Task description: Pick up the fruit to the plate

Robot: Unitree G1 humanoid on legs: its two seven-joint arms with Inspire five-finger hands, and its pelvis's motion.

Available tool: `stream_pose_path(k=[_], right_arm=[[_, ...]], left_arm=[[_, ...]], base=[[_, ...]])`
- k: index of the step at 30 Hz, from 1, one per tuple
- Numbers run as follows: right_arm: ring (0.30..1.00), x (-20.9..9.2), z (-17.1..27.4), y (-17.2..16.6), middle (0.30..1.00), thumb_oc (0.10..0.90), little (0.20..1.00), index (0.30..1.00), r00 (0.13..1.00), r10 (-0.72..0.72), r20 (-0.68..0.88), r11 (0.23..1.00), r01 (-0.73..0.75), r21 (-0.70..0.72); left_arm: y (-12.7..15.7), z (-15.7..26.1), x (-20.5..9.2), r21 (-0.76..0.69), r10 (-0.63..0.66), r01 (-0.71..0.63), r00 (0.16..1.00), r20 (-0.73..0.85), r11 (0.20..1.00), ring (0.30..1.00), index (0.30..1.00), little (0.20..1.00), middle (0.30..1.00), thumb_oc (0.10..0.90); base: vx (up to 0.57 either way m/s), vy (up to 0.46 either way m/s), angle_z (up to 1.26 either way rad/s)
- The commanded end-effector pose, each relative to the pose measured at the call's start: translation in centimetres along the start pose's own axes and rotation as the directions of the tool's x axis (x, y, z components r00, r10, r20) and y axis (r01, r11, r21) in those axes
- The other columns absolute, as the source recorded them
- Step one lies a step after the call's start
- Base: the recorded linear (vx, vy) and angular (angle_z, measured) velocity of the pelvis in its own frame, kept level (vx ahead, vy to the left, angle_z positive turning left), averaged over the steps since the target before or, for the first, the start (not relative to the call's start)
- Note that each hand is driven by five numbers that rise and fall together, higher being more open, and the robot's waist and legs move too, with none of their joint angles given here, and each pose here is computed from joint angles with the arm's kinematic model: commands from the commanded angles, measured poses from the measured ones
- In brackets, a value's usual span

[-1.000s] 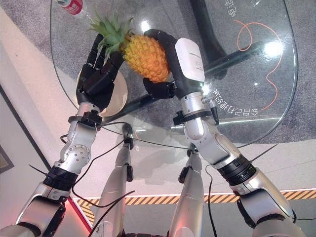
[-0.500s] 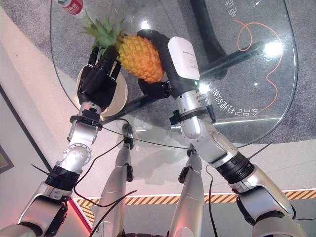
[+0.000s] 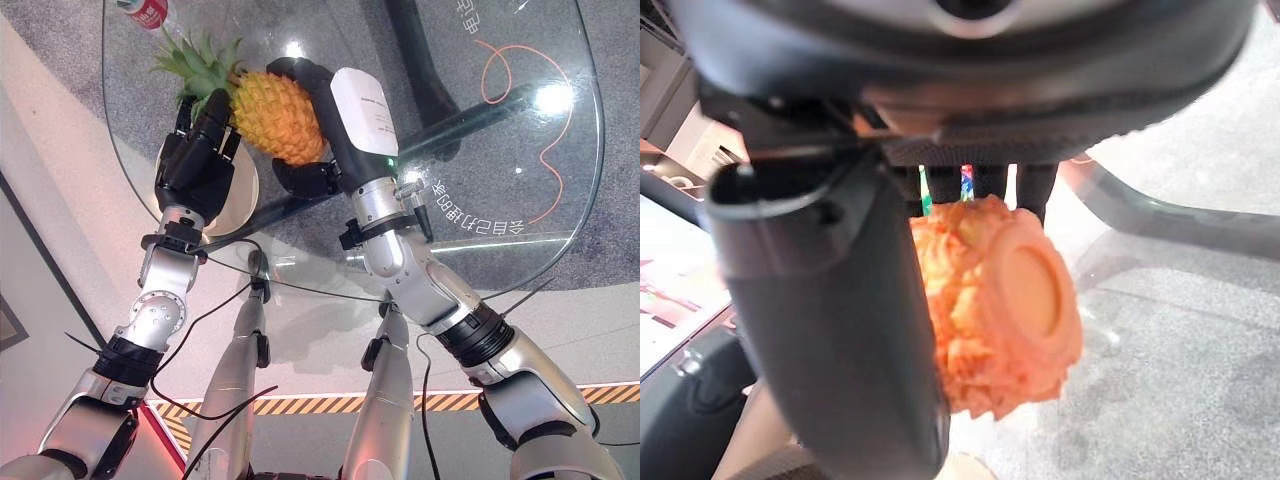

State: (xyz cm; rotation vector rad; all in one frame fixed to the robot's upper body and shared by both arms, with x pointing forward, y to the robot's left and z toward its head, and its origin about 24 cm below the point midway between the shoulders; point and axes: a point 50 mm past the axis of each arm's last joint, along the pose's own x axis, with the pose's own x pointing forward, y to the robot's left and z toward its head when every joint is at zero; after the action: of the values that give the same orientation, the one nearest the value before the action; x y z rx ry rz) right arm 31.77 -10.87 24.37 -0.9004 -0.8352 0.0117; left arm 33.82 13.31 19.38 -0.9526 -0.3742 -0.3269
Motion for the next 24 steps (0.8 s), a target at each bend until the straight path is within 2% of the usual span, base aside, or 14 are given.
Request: stream_pose_path(k=[1, 2, 3, 4, 12, 24], right_arm=[[0.3, 1.43, 8.92, -3.1, 0.3, 0.1, 0.2, 0.3, 0.898, -0.099, 0.429, 0.994, 0.068, 0.086], [0.3, 1.49, 8.99, -3.21, 0.3, 0.1, 0.2, 0.3, 0.897, -0.1, 0.432, 0.994, 0.071, 0.084], [0.3, 1.47, 8.96, -3.15, 0.3, 0.1, 0.2, 0.3, 0.898, -0.098, 0.428, 0.994, 0.068, 0.085], [0.3, 1.55, 9.02, -3.26, 0.3, 0.1, 0.2, 0.3, 0.896, -0.101, 0.432, 0.994, 0.072, 0.083], [0.3, 1.52, 9.18, -3.16, 0.3, 0.1, 0.2, 0.3, 0.892, -0.093, 0.442, 0.995, 0.07, 0.068], [0.3, 1.71, 9.54, -3.33, 0.3, 0.1, 0.2, 0.3, 0.879, -0.079, 0.47, 0.997, 0.082, 0.014]], left_arm=[[-7.44, 2.19, 0.72, -0.011, -0.365, 0.37, 0.921, 0.137, 0.929, 0.9, 0.9, 0.9, 0.9, 0.8], [-7.6, 2.35, 0.76, -0.007, -0.375, 0.38, 0.916, 0.144, 0.925, 0.9, 0.9, 0.9, 0.9, 0.8], [-7.59, 2.39, 0.67, 0.001, -0.379, 0.383, 0.913, 0.152, 0.924, 0.531, 0.531, 0.469, 0.531, 0.369], [-7.74, 2.52, 0.72, 0.013, -0.384, 0.387, 0.91, 0.158, 0.922, 0.302, 0.302, 0.203, 0.302, 0.103], [-8.1, 2.62, 0.7, 0.071, -0.423, 0.417, 0.892, 0.16, 0.906, 0.3, 0.3, 0.2, 0.3, 0.1], [-8.13, 2.68, 0.94, 0.062, -0.435, 0.431, 0.888, 0.149, 0.9, 0.3, 0.3, 0.2, 0.3, 0.1]], base=[[0.0, 0.0, 0.0], [0.0, 0.0, 0.0], [0.0, 0.0, 0.0], [0.0, 0.0, 0.0], [0.0, 0.0, 0.0], [0.0, 0.0, 0.0]])
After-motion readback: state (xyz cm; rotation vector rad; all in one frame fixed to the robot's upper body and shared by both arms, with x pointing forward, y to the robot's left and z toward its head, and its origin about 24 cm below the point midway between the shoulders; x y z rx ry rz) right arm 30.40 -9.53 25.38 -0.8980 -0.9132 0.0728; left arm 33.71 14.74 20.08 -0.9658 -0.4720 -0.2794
